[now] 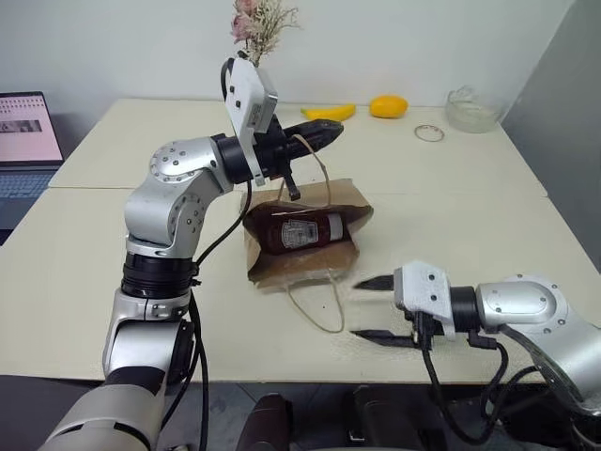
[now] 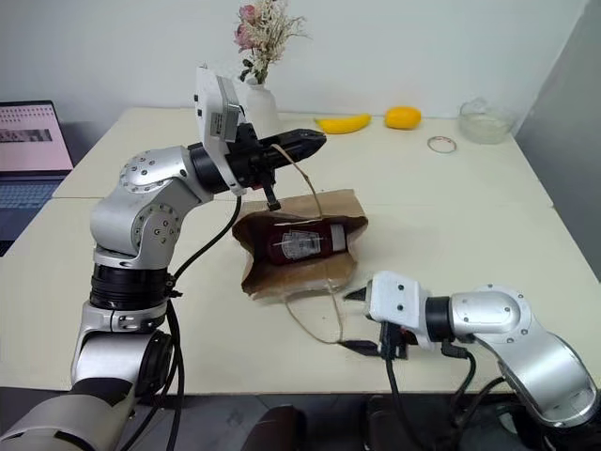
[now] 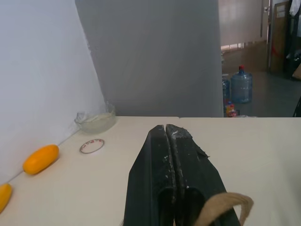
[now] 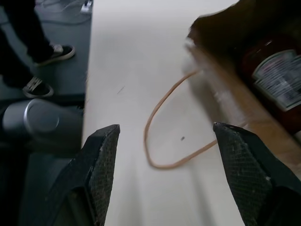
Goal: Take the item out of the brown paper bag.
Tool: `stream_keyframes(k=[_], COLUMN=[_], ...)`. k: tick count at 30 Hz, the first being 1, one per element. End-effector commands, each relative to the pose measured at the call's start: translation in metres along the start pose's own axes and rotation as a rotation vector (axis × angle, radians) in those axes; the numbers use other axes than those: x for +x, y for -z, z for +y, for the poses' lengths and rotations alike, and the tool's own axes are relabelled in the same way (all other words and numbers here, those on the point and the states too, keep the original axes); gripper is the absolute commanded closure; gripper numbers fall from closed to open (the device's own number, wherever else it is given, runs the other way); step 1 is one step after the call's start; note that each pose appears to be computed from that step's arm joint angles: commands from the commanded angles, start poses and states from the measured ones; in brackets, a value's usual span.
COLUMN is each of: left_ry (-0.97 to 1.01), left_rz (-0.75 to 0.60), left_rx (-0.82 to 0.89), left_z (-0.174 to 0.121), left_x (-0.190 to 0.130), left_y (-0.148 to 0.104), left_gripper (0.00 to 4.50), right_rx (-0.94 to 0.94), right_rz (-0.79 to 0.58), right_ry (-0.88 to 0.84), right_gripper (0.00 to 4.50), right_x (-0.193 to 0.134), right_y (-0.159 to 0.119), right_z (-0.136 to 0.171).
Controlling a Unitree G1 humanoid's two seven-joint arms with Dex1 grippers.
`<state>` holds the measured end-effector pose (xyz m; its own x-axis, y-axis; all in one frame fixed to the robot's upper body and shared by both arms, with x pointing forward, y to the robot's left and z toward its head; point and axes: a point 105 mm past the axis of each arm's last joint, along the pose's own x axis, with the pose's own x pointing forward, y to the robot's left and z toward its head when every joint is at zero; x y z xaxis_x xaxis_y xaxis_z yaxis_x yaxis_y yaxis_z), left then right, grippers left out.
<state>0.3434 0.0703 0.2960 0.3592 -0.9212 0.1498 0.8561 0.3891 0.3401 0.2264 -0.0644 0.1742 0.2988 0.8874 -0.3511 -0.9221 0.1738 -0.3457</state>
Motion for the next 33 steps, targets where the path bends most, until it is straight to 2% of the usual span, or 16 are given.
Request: stream_keyframes(k=[1, 7, 10, 12, 19, 25, 29, 33], left_ry=[-0.017, -0.031, -0.048, -0.053, -0.055, -0.052, -0.053, -0.057], left_rz=[-0.013, -0.02, -0.03, -0.029, -0.028, -0.032, -0.033, -0.028], left_rx=[0.029, 0.037, 0.035, 0.039, 0.044, 0.048, 0.052, 0.055], left_z=[0.006, 0.01, 0.014, 0.015, 0.017, 0.019, 0.019, 0.02], left_x=[-0.005, -0.006, -0.007, -0.007, -0.007, -0.006, -0.006, -0.007], left_y=[-0.011, -0.016, -0.02, -0.02, -0.021, -0.022, -0.021, -0.019], left_gripper=[4.5, 4.5, 4.5, 4.5, 4.5, 4.5, 4.5, 4.5], right_rx=[-0.086, -0.22, -0.322, -0.385, -0.552, -0.654, -0.666, -0.651], right_rz=[-0.077, 0.011, 0.098, 0.161, 0.265, 0.373, 0.431, 0.419], right_ry=[0.102, 0.175, 0.201, 0.214, 0.213, 0.177, 0.164, 0.19], right_gripper=[1.19, 1.19, 0.62, 0.05, 0.05, 0.05, 0.05, 0.05], right_x=[0.031, 0.083, 0.1, 0.11, 0.133, 0.148, 0.153, 0.157], right_y=[-0.022, -0.025, -0.014, -0.006, -0.001, 0.017, 0.033, 0.029], right_z=[-0.023, -0.053, -0.066, -0.074, -0.083, -0.092, -0.101, -0.11])
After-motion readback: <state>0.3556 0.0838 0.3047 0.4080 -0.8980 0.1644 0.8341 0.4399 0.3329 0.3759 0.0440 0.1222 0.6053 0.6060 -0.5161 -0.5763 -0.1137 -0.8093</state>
